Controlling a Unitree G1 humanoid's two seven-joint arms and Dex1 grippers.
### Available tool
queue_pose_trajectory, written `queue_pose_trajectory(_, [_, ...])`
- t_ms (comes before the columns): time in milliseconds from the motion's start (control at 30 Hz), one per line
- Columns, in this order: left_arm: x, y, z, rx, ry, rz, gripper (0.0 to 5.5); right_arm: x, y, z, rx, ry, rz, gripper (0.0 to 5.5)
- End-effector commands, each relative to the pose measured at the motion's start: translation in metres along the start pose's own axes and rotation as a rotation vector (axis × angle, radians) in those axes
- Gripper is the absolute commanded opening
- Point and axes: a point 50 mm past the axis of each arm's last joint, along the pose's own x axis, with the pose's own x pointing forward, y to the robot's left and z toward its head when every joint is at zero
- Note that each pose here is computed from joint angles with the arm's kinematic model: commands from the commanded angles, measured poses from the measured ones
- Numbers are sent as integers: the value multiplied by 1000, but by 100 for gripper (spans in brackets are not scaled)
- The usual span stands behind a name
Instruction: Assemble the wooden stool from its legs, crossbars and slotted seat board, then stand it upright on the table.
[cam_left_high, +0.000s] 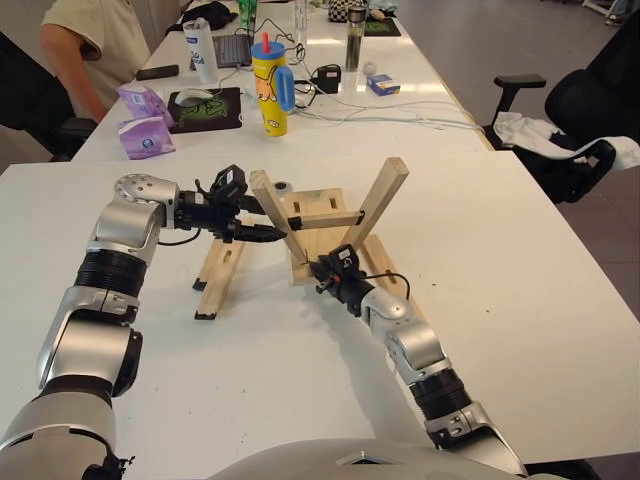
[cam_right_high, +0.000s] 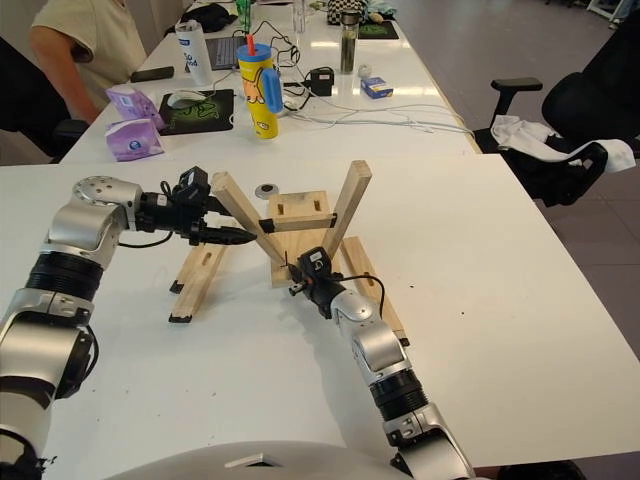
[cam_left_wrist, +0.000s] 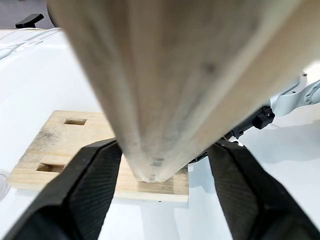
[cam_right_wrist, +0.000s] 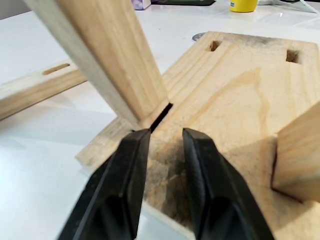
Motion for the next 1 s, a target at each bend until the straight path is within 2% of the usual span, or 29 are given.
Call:
queue_pose_trajectory(33, [-48, -4, 20, 45, -51, 135, 366, -13, -5, -56, 60, 261, -23, 122])
queue_pose_trajectory(133, [-78, -11, 50, 51, -207, 210, 397, -15, -7, -59, 64, 271, -35, 122])
queue_pose_trajectory(200, [-86, -17, 95, 56, -495, 221, 379, -15, -10, -60, 66, 273, -44, 122])
queue_pose_trajectory(300, [-77, -31, 148, 96, -807, 196, 333, -15, -12, -61, 49, 277, -49, 122])
queue_pose_trajectory(333, [-73, -34, 157, 104, -855, 217, 313, -14, -12, -61, 47, 279, -48, 122])
queue_pose_trajectory(433, [-55, -38, 174, 42, -1009, 297, 313, -11, -13, -58, 34, 275, -36, 122])
queue_pose_trajectory(500, [-33, -32, 155, -72, -968, 351, 313, -9, -13, -56, 30, 271, -35, 122])
queue_pose_trajectory(533, [-9, -25, 129, -134, -819, 426, 313, -9, -14, -56, 30, 270, -36, 122])
queue_pose_trajectory(600, [44, -18, 36, -314, -364, 557, 313, -8, -14, -56, 31, 269, -38, 122])
queue_pose_trajectory(633, [63, -28, -22, -357, -109, 588, 313, -7, -13, -56, 32, 270, -35, 122])
queue_pose_trajectory(667, [73, -44, -64, -409, 46, 579, 313, -7, -12, -57, 30, 272, -32, 122])
queue_pose_trajectory(700, [77, -56, -80, -423, 84, 569, 313, -6, -12, -57, 25, 280, -27, 122])
queue_pose_trajectory(733, [80, -61, -76, -400, 63, 560, 313, -6, -13, -59, 18, 289, -28, 122])
queue_pose_trajectory(767, [80, -56, -58, -372, -13, 575, 313, -6, -15, -60, 12, 299, -35, 122])
queue_pose_trajectory(833, [69, -32, -3, -215, -211, 661, 313, -6, -18, -62, 11, 308, -50, 122])
queue_pose_trajectory(900, [45, -15, 59, -86, -463, 772, 313, -6, -19, -63, 9, 312, -53, 122])
queue_pose_trajectory(1000, [8, -19, 141, 99, -781, 859, 313, -7, -20, -63, 9, 298, -62, 122])
